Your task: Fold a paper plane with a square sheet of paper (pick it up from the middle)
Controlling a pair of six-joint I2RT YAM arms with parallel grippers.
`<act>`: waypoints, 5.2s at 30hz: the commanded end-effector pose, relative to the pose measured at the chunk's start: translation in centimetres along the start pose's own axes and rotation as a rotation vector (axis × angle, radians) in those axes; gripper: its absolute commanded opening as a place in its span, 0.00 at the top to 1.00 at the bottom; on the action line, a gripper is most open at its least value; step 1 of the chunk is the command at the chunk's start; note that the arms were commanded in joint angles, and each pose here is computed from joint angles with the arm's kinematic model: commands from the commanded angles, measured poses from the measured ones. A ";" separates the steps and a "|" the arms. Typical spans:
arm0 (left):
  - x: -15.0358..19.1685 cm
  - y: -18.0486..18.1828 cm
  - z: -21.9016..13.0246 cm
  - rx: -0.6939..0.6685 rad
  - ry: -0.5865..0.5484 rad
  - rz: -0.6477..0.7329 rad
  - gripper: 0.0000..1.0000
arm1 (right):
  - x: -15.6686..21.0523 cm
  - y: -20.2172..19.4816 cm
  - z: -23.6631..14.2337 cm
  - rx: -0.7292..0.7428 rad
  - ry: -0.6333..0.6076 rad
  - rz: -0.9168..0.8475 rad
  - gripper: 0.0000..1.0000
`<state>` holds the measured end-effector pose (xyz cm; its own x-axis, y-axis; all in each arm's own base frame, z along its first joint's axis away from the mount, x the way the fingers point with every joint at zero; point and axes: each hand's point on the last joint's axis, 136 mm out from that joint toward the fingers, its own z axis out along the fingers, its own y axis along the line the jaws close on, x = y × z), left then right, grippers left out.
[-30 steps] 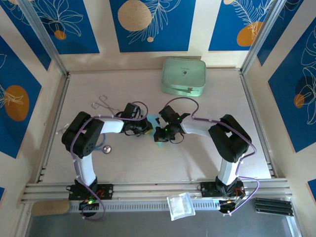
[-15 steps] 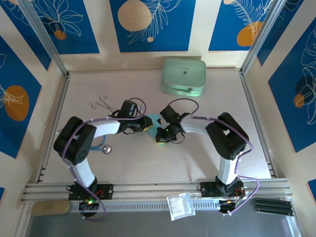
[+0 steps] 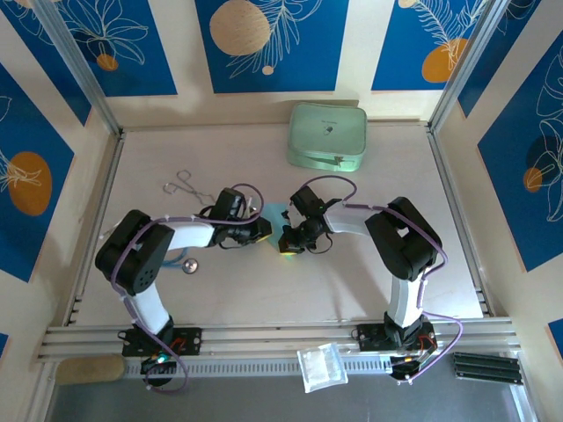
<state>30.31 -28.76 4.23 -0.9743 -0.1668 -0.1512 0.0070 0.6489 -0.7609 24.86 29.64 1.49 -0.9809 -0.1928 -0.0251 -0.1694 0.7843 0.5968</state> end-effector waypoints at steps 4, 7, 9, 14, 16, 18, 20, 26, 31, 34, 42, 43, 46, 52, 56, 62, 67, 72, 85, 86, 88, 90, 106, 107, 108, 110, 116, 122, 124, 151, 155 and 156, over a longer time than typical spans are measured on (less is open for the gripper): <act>0.7 0.8 1.3 -0.021 0.045 0.015 0.88 | 2.1 -2.4 1.1 0.063 0.080 0.048 0.96; 0.7 1.3 1.6 -0.043 0.049 -0.001 0.89 | 1.9 -1.7 0.7 0.040 0.071 0.038 0.96; 0.7 1.7 1.7 -0.064 0.050 -0.013 0.90 | 1.4 -0.5 0.1 0.003 0.051 0.023 0.95; 0.8 2.5 1.7 -0.103 0.056 -0.037 0.90 | -0.1 2.2 -2.2 -0.051 -0.042 -0.009 0.95; 0.9 2.7 1.7 -0.112 0.059 -0.044 0.90 | -0.6 2.1 -2.5 -0.033 -0.070 0.006 0.94; 0.9 2.8 1.8 -0.117 0.059 -0.047 0.90 | -0.8 1.3 -2.2 -0.002 -0.078 0.032 0.94; 0.8 2.9 1.8 -0.120 0.058 -0.054 0.90 | -0.6 0.5 -1.6 0.028 -0.064 0.056 0.94; 0.9 2.9 1.9 -0.116 0.058 -0.068 0.90 | 0.4 -0.6 -0.3 0.063 -0.015 0.071 0.95; 0.5 2.7 1.8 -0.116 0.049 -0.063 0.89 | 1.7 -2.5 0.4 0.131 0.036 0.086 0.95; -0.2 2.7 1.6 -0.129 0.037 -0.045 0.87 | 2.9 -4.3 0.8 0.196 0.082 0.083 0.95; -2.2 4.1 0.9 -0.189 0.026 0.001 0.85 | 3.9 -6.7 0.6 0.295 0.123 0.035 0.97; -2.4 4.6 0.8 -0.201 0.027 0.002 0.85 | 3.9 -6.8 0.5 0.298 0.126 0.033 0.97; -3.1 5.8 0.5 -0.225 0.027 0.002 0.85 | 3.9 -7.2 0.4 0.307 0.128 0.029 0.97; -5.1 7.1 -1.2 -0.295 0.015 0.035 0.85 | 3.7 -7.3 0.3 0.308 0.120 0.026 0.98; -6.4 3.1 -2.9 -0.223 -0.022 0.122 0.85 | 3.1 -6.7 0.2 0.281 0.105 0.010 0.98; -5.5 -2.5 -4.7 -0.103 -0.070 0.193 0.85 | 0.9 -4.5 -0.3 0.202 0.057 -0.060 0.98; -2.7 -2.9 -2.7 -0.059 -0.016 0.168 0.87 | -0.5 -2.1 -0.6 0.087 0.041 -0.139 0.97; -1.4 -2.3 -0.4 -0.042 0.036 0.128 0.91 | -0.8 -1.4 -0.7 0.039 0.045 -0.149 0.97; -0.2 1.3 1.8 -0.138 0.085 0.055 0.93 | -1.5 -0.3 -1.8 -0.004 0.007 -0.136 0.97; -0.2 1.4 1.8 -0.143 0.085 0.053 0.93 | -1.6 0.0 -1.9 -0.012 0.001 -0.131 0.97; -0.1 1.9 2.0 -0.162 0.089 0.042 0.93 | -1.9 0.5 -2.1 -0.031 -0.009 -0.115 0.97; 0.0 2.3 2.1 -0.181 0.095 0.030 0.94 | -2.1 0.9 -2.1 -0.047 -0.020 -0.094 0.97; 1.0 6.5 1.7 -0.389 0.132 -0.064 0.95 | -0.8 -1.5 -0.6 0.041 0.024 0.016 0.97; 1.2 6.8 1.7 -0.403 0.136 -0.070 0.95 | -0.3 -1.8 -0.5 0.049 0.036 0.019 0.97; 1.2 7.0 1.6 -0.416 0.138 -0.075 0.95 | 0.1 -2.1 -0.5 0.054 0.044 0.020 0.97; 1.3 7.5 1.4 -0.443 0.139 -0.083 0.95 | 1.1 -2.6 -0.5 0.065 0.061 0.025 0.97; 1.4 8.2 1.2 -0.485 0.139 -0.094 0.94 | 3.5 -3.7 -0.6 0.074 0.096 0.044 0.98; 1.2 8.1 1.2 -0.486 0.136 -0.094 0.94 | 5.6 -4.3 -1.0 0.074 0.115 0.054 0.98; 1.0 7.9 1.3 -0.475 0.133 -0.090 0.94 | 5.9 -4.7 -1.1 0.087 0.111 0.057 0.98; -7.7 0.0 -7.3 -0.160 -0.273 -0.153 0.44 | -4.1 3.2 -7.1 0.007 -0.376 0.093 0.83; -7.0 0.9 -8.0 -0.173 -0.286 -0.154 0.41 | -3.7 4.5 -6.3 -0.004 -0.366 0.064 0.82; -6.8 1.3 -8.0 -0.175 -0.288 -0.161 0.40 | -3.7 4.8 -6.0 -0.020 -0.346 0.078 0.81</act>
<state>35.42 -21.55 8.89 -0.8716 -0.4421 -0.2118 -0.1995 0.7147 -0.6704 27.79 29.34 8.37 -0.9669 0.0670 -0.2463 -0.0975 0.7948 0.5990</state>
